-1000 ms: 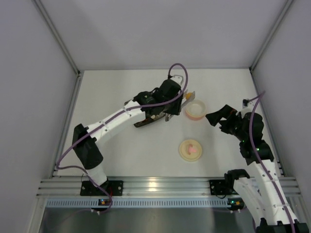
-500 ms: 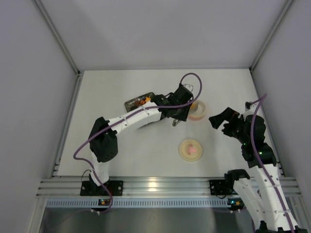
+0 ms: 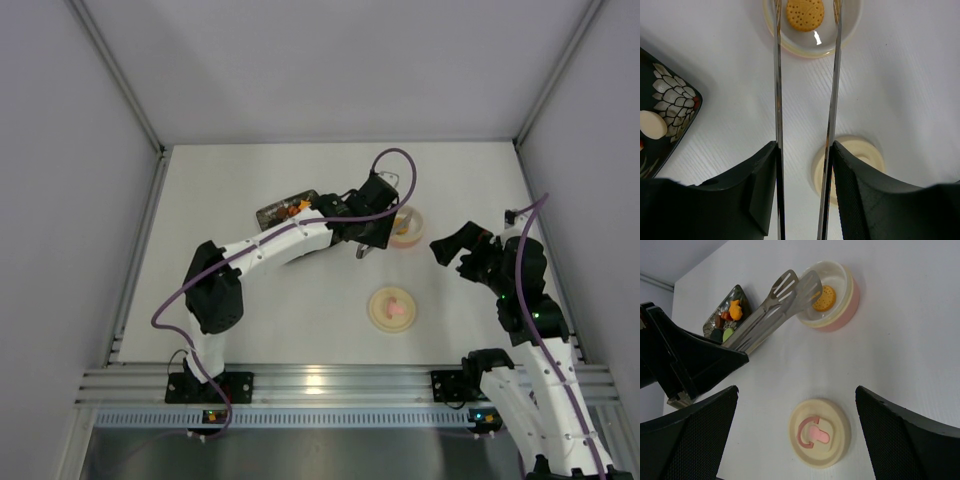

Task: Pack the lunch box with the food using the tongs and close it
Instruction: Place the fake food in the packing box, then pick up the fake food from the plate.

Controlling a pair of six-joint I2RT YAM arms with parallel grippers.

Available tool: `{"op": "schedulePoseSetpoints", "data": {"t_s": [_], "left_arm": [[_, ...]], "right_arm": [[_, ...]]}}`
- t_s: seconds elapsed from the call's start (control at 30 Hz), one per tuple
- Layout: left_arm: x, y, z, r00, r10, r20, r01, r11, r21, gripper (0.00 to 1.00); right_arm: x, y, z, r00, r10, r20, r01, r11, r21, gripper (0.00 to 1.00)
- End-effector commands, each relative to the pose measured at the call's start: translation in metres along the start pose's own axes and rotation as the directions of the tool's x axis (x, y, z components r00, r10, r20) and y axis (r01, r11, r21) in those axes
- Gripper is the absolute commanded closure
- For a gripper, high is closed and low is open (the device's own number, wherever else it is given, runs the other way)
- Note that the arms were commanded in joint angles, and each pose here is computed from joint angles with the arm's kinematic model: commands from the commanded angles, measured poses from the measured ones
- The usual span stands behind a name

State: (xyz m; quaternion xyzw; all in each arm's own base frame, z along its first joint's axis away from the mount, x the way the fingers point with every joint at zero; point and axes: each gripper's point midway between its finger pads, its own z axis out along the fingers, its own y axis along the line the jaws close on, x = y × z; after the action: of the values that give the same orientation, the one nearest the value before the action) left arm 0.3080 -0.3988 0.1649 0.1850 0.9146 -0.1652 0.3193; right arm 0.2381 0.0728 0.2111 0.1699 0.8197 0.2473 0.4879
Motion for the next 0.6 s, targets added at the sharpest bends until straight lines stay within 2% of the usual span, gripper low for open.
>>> {"op": "schedulePoseSetpoints", "data": {"t_s": [0.0, 0.13, 0.37, 0.43, 0.5, 0.57], "left_arm": [[-0.023, -0.012, -0.005, 0.998, -0.011, 0.065, 0.009, 0.999, 0.031, 0.49], [-0.029, -0.011, -0.013, 0.996, -0.017, 0.088, 0.014, 0.999, 0.03, 0.49], [-0.05, -0.001, -0.062, 0.982, -0.038, 0.183, 0.035, 0.999, 0.018, 0.49], [-0.053, 0.014, -0.083, 0.974, -0.053, 0.222, 0.06, 0.998, -0.026, 0.49], [-0.038, 0.034, -0.089, 0.976, -0.057, 0.21, 0.079, 0.992, -0.098, 0.47], [-0.035, 0.059, -0.106, 0.965, -0.094, 0.245, 0.137, 0.977, -0.166, 0.46]], "right_arm": [[-0.016, 0.005, -0.007, 0.999, -0.014, 0.044, 0.014, 1.0, 0.0, 0.0], [-0.016, 0.004, -0.006, 0.999, -0.014, 0.044, 0.014, 1.0, 0.0, 0.0], [-0.014, 0.005, -0.003, 0.999, -0.013, 0.035, 0.013, 1.0, -0.005, 0.0], [-0.014, 0.005, -0.001, 0.999, -0.013, 0.032, 0.013, 1.0, -0.009, 0.01], [-0.012, 0.004, 0.0, 1.0, -0.011, 0.028, 0.011, 1.0, -0.009, 0.01], [-0.011, 0.004, 0.002, 1.0, -0.01, 0.025, 0.01, 1.0, -0.013, 0.01]]}}
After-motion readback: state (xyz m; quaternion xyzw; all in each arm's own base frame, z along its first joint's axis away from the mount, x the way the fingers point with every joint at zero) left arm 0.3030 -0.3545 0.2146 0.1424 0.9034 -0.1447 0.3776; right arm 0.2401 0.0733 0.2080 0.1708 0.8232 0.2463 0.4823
